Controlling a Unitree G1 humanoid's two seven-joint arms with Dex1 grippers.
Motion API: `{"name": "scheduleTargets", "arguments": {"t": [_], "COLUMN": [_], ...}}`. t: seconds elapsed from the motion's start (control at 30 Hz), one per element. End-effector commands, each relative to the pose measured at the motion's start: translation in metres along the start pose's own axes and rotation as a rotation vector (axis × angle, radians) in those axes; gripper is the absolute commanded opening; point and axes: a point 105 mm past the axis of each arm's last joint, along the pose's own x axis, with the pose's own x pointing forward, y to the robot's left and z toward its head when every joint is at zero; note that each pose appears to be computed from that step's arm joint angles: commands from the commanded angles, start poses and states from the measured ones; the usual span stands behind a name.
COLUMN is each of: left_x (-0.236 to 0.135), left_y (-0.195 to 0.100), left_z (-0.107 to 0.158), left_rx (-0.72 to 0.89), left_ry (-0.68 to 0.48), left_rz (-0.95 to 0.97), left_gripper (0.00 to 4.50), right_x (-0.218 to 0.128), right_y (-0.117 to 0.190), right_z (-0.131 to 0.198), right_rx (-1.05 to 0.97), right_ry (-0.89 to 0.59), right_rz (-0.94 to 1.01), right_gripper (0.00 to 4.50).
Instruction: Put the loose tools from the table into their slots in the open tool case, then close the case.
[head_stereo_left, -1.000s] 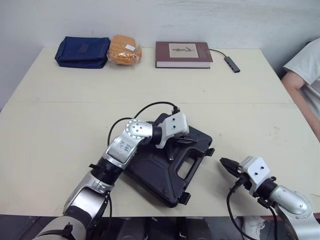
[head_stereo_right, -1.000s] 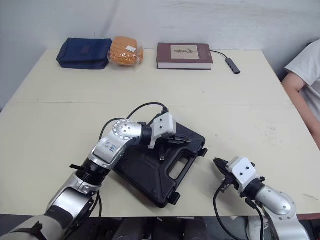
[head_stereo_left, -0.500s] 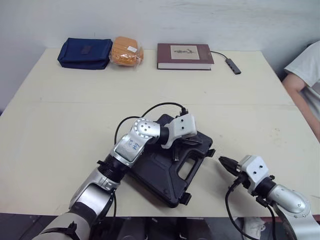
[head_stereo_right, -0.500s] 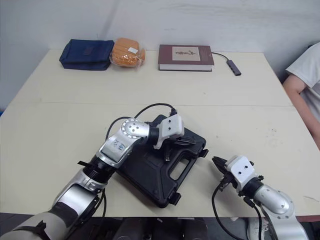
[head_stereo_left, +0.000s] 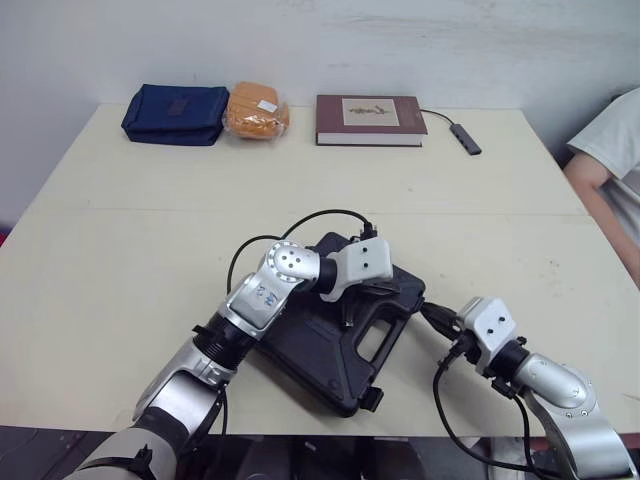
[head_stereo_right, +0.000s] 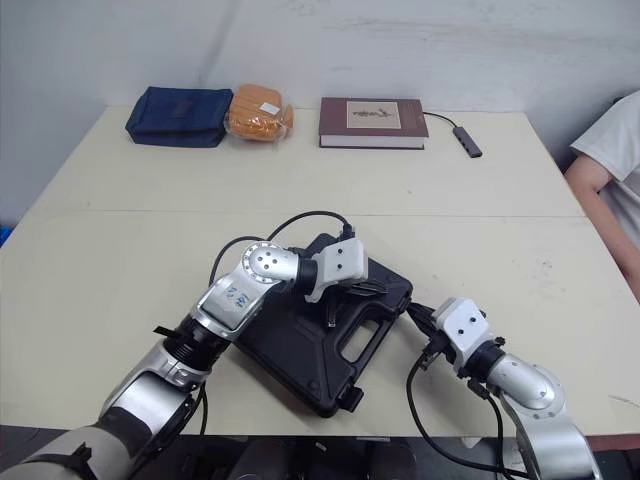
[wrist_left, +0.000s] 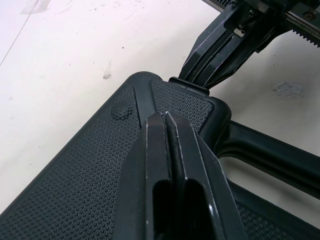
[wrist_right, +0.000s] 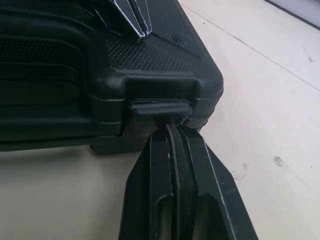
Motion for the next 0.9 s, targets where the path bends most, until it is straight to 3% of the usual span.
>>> {"name": "scheduleTargets", "arguments": {"t": [0.03,0.9], "left_x": [0.01,0.003], "left_y": [-0.028,-0.027], "left_z": [-0.061,-0.081], "left_rx": [-0.143,-0.195], "left_ry": [0.199,0.272], "left_rz": [-0.093,-0.079], "left_gripper": [0.04,0.04], "right_x": [0.004,0.012], "right_y": [0.002,0.018], "right_z": [0.024,0.045], "right_rx": [-0.047,-0.024], "right_ry": [-0.071,-0.102], "right_rz": [0.016,0.145], "right_gripper": [0.0,0.0]}}
